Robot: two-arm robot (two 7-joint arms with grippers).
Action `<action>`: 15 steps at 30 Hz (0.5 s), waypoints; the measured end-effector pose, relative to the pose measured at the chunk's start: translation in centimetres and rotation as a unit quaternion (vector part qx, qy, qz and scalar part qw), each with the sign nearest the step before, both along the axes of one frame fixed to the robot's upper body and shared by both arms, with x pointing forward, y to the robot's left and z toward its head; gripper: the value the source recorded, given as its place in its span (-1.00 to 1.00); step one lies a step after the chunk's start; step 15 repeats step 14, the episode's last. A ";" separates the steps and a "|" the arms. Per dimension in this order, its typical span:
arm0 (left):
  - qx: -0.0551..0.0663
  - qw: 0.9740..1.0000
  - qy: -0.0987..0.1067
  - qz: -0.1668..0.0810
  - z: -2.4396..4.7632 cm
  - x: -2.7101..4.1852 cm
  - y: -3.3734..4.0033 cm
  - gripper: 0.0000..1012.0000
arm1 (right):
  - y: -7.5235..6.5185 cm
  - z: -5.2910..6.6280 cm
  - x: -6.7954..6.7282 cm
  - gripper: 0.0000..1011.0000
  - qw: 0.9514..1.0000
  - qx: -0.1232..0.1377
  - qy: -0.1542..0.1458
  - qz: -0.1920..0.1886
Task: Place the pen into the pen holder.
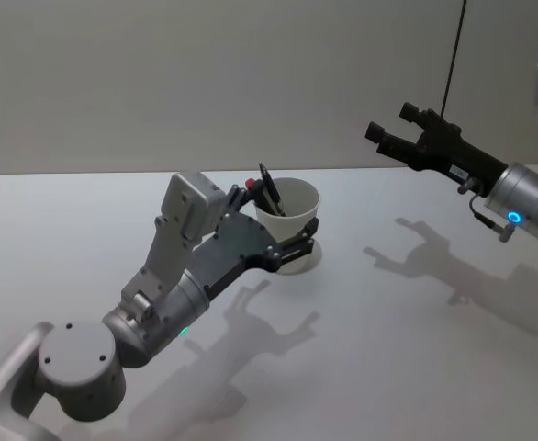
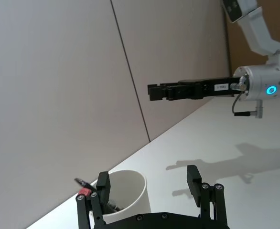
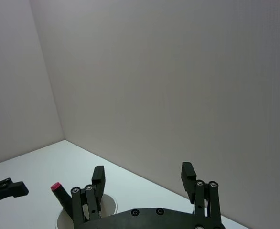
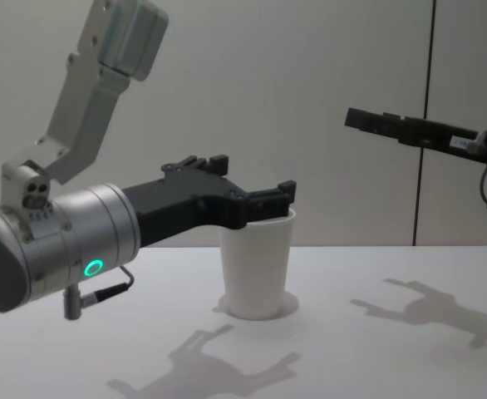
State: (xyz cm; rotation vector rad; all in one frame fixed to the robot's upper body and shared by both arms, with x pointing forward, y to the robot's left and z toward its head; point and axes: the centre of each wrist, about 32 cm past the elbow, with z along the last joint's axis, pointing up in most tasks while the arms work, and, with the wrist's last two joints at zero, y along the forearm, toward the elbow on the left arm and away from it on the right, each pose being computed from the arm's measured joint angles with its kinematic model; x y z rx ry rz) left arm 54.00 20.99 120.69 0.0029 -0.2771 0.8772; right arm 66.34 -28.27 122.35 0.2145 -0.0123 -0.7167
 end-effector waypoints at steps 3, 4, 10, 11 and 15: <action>0.001 1.000 0.003 0.016 -0.10 -0.59 -0.12 0.98 | 0.0 0.0 0.0 0.98 1.000 0.000 0.000 0.000; 0.001 1.000 0.003 0.020 -0.09 -0.74 -0.16 0.98 | 0.0 0.0 0.0 0.98 1.000 0.000 0.000 0.000; 0.003 0.999 0.005 0.051 -0.15 -1.88 -0.44 0.98 | 0.0 0.0 0.0 0.98 1.000 0.000 0.000 0.000; 0.003 0.998 0.006 0.055 -0.16 -2.03 -0.48 0.98 | 0.0 0.0 0.0 0.98 1.000 0.000 0.000 0.000; 0.004 0.998 0.008 0.070 -0.24 -2.66 -0.62 0.98 | 0.0 0.0 0.0 0.98 1.000 0.000 0.000 0.000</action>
